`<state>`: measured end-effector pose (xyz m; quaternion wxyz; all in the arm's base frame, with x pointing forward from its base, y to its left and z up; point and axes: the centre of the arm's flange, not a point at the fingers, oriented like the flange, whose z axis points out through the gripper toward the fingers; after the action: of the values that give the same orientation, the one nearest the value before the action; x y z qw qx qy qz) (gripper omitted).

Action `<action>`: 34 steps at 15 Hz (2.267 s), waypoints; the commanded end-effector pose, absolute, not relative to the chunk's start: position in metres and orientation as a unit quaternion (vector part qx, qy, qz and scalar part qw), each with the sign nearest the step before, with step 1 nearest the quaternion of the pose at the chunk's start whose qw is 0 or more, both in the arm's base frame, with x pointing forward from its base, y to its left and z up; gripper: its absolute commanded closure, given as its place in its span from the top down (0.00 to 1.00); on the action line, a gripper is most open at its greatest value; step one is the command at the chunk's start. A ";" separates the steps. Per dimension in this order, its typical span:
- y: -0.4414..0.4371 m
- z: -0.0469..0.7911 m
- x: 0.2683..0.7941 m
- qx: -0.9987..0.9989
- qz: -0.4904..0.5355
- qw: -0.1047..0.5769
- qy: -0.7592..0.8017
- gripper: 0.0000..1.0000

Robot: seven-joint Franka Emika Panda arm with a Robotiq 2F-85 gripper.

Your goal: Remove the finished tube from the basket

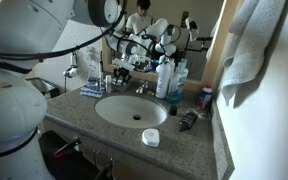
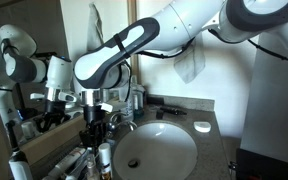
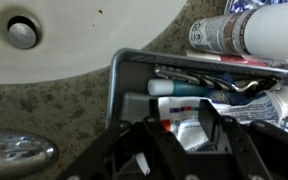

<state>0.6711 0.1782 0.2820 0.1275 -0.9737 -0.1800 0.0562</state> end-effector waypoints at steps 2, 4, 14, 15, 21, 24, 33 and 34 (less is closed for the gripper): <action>0.170 0.290 0.662 -0.977 0.058 0.131 -0.155 0.07; 0.168 0.290 0.663 -0.978 0.054 0.132 -0.149 0.01; 0.142 0.314 0.665 -0.977 0.006 0.188 -0.097 0.00; 0.138 0.319 0.664 -0.977 0.002 0.193 -0.092 0.00; 0.113 0.345 0.647 -0.974 -0.006 0.216 -0.073 0.00; 0.100 0.355 0.631 -0.968 -0.014 0.242 -0.062 0.00; 0.059 0.381 0.585 -0.925 -0.089 0.370 -0.027 0.00; 0.055 0.382 0.581 -0.918 -0.098 0.384 -0.024 0.00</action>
<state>0.6124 0.0665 0.3741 0.3521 -0.9332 -0.0316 -0.0641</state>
